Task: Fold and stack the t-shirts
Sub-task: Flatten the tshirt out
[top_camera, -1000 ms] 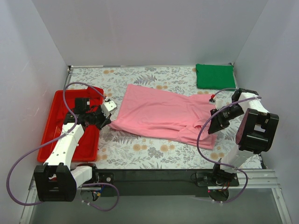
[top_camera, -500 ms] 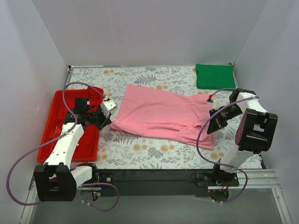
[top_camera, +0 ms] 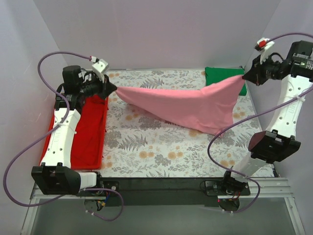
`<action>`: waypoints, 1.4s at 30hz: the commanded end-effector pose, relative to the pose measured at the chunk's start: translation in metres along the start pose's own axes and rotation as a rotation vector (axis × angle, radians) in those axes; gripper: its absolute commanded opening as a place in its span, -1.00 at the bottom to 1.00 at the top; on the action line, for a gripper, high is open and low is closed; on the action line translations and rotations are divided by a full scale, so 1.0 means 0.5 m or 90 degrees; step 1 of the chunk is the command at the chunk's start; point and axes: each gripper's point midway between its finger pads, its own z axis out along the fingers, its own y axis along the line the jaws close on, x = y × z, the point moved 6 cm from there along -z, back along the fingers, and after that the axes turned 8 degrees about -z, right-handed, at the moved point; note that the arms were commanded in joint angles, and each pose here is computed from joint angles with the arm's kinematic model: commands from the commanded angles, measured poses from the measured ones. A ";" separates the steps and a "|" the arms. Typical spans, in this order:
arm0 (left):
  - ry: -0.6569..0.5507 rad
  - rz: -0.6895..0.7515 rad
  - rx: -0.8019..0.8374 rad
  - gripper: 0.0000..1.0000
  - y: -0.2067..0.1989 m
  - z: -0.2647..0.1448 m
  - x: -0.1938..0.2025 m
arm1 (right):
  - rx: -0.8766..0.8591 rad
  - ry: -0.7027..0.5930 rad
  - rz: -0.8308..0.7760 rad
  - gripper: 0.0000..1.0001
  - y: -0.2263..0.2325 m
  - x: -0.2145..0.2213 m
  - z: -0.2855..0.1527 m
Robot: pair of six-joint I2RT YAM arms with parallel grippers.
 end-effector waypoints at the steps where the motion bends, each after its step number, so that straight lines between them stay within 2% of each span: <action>1: -0.105 -0.020 -0.025 -1.00 0.001 -0.015 -0.122 | 0.073 -0.096 -0.079 -0.97 -0.021 -0.118 -0.063; 3: -0.161 0.001 -0.043 -1.00 -0.002 -0.037 -0.192 | 0.138 -0.118 -0.104 -0.97 -0.033 -0.152 -0.097; 6: -0.221 0.011 -0.051 -1.00 -0.018 -0.068 -0.261 | 0.260 -0.163 -0.202 -0.97 -0.019 -0.217 -0.168; 9: -0.264 0.027 -0.041 -1.00 -0.049 -0.102 -0.295 | 0.388 -0.205 -0.288 -0.97 0.012 -0.259 -0.234; 13: -0.302 0.099 0.028 -1.00 -0.131 -0.166 -0.304 | 0.522 -0.269 -0.349 -0.97 0.095 -0.302 -0.325; 14: -0.340 0.130 0.025 -1.00 -0.163 -0.205 -0.319 | 0.557 -0.280 -0.355 -0.97 0.103 -0.313 -0.345; 22: -0.453 0.229 -0.036 -1.00 -0.279 -0.362 -0.331 | 0.711 -0.408 -0.418 -0.97 0.271 -0.380 -0.492; 27: -0.461 0.241 -0.058 -1.00 -0.304 -0.394 -0.304 | 0.770 -0.425 -0.467 -0.97 0.320 -0.399 -0.541; 33: -0.461 0.227 -0.123 -1.00 -0.286 -0.401 -0.285 | 0.766 -0.417 -0.502 -0.97 0.316 -0.410 -0.542; 37: -0.441 0.184 -0.176 -1.00 -0.234 -0.371 -0.284 | 0.693 -0.385 -0.472 -0.97 0.261 -0.378 -0.477; 42: -0.332 0.124 -0.099 -1.00 -0.193 -0.275 -0.219 | 0.525 -0.303 -0.421 -0.97 0.166 -0.279 -0.328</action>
